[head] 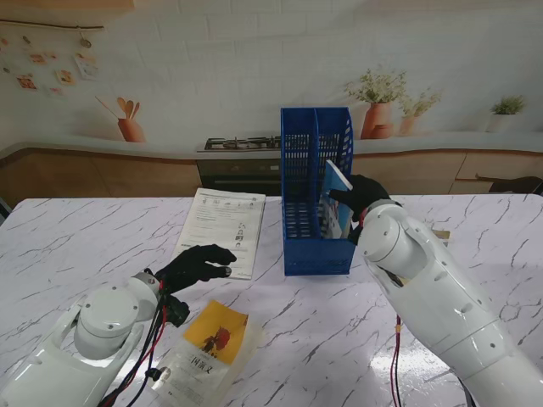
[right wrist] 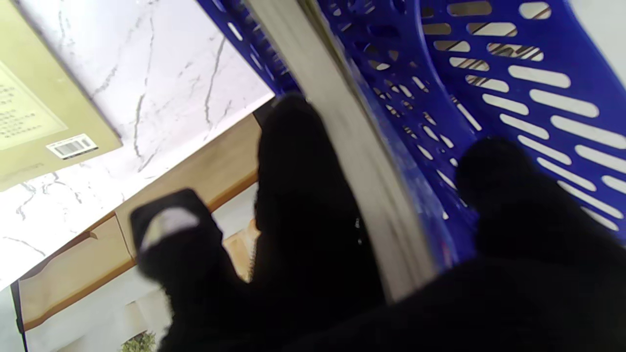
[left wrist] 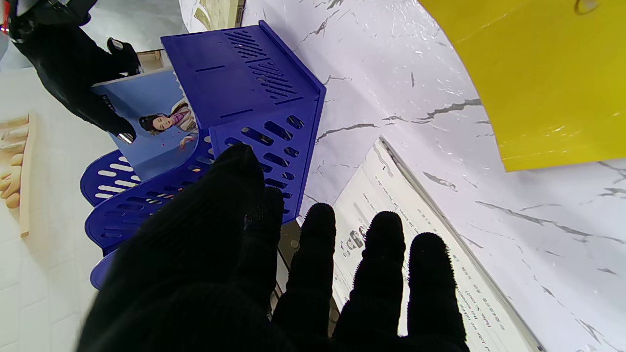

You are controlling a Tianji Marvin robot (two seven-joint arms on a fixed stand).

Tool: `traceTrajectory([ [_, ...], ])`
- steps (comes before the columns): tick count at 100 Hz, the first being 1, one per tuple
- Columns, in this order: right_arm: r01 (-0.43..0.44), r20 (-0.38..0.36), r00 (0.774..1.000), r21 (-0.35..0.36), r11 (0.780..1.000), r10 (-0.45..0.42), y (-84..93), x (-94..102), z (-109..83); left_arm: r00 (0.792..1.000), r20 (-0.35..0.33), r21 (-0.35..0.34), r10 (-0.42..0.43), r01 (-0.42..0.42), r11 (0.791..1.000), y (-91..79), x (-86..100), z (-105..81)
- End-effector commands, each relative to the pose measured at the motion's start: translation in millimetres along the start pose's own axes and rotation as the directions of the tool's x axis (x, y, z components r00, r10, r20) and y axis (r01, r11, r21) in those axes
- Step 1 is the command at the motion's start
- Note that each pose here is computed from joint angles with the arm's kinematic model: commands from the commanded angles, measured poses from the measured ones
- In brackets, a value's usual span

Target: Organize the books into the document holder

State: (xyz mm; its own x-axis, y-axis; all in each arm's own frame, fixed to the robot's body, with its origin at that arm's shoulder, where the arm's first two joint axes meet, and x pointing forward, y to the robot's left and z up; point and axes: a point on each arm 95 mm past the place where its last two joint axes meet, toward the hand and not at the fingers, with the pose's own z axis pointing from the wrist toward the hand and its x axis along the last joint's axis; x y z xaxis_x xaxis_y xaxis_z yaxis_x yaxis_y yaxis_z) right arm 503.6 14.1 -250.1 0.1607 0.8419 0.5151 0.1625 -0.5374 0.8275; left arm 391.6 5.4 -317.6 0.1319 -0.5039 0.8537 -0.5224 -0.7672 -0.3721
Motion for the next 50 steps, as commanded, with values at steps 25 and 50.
traceTrajectory([
  [25,0.003,-0.040,0.999,-0.013,1.000,-0.003,1.6,3.6,-18.5,1.000,-0.030,-0.014,-0.007,0.007,1.000,4.7,1.5,1.5],
  [50,-0.008,-0.063,0.998,-0.050,0.999,0.005,8.7,2.2,-33.9,0.999,-0.033,-0.015,-0.009,0.008,1.000,4.6,2.1,2.5],
])
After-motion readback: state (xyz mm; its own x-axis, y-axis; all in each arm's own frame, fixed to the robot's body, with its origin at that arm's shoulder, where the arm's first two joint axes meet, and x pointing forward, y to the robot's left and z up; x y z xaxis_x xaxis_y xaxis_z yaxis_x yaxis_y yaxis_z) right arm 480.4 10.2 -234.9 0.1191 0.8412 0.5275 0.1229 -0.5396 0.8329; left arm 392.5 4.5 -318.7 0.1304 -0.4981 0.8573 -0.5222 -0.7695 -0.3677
